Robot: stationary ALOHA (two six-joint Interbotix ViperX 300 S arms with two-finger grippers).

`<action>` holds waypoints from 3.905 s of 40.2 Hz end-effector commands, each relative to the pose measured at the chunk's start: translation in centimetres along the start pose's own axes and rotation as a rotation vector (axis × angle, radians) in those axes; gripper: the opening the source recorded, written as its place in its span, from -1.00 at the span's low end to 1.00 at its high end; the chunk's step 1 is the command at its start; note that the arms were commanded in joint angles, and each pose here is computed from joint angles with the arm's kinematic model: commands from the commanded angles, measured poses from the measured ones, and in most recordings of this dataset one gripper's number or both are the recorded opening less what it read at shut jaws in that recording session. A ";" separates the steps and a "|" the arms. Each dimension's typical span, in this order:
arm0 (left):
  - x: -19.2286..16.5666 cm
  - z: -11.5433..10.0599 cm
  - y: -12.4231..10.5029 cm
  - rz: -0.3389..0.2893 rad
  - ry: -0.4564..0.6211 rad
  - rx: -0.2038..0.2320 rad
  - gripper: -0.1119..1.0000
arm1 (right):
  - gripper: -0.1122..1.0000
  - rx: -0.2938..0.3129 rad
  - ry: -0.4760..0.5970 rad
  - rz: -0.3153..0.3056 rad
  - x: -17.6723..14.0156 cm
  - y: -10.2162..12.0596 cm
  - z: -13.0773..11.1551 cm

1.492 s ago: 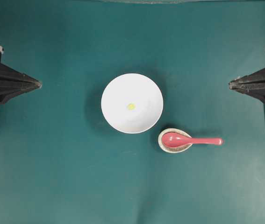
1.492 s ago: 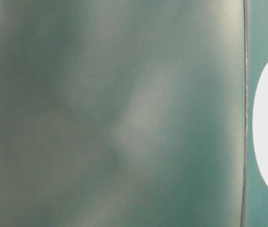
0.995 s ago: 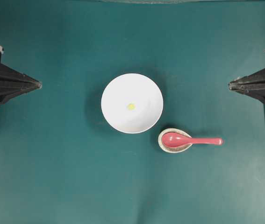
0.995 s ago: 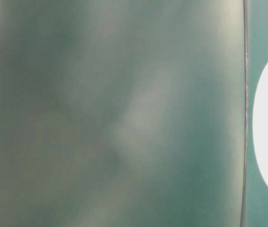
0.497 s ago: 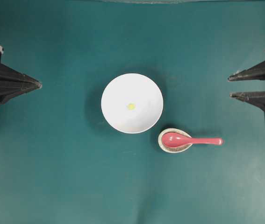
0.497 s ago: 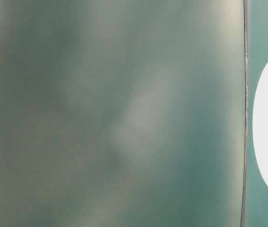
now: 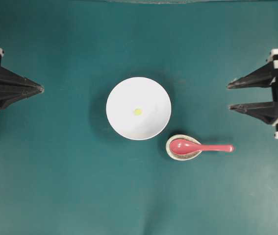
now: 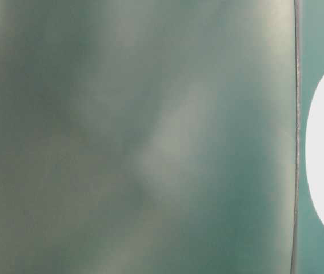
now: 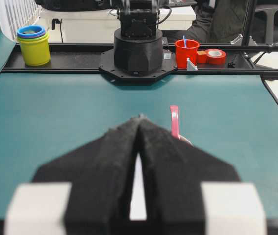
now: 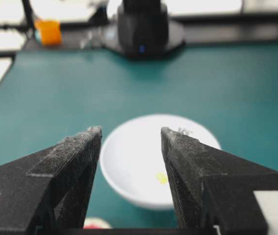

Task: Scoop the yellow hexagonal prism block from the bowl with a spoon using the right arm.
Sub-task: 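Move the right gripper toward the pink spoon on the spoon rest, then close the right gripper on the pink spoon's handle, then lift the pink spoon off the rest with the right gripper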

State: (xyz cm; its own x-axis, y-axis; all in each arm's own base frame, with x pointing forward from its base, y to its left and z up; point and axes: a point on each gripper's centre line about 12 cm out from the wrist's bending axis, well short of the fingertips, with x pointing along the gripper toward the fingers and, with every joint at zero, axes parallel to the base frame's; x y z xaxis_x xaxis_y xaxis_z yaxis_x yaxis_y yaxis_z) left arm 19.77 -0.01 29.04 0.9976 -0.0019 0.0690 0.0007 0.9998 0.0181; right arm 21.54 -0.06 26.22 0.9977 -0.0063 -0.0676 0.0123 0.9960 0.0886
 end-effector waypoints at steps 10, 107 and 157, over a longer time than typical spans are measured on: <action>0.3 1.0 0.0 0.000 -0.026 0.005 -0.80 | 0.23 0.048 0.051 0.035 2.0 0.8 -3.3; 0.4 0.6 0.0 -0.002 -0.011 0.007 -0.80 | 0.21 0.023 0.200 -0.025 2.7 5.1 -19.8; 0.4 0.7 0.0 -0.002 -0.015 0.009 -0.80 | -0.37 0.058 0.072 0.063 3.6 6.0 -6.7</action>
State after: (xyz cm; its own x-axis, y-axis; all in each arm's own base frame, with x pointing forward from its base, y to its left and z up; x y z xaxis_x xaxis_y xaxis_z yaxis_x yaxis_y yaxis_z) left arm 19.92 -0.03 28.86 0.9982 -0.0032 0.0598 0.0018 0.9997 0.0241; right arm 24.02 6.75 17.66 0.9880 0.0596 -0.1425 -0.0408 0.9904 0.1317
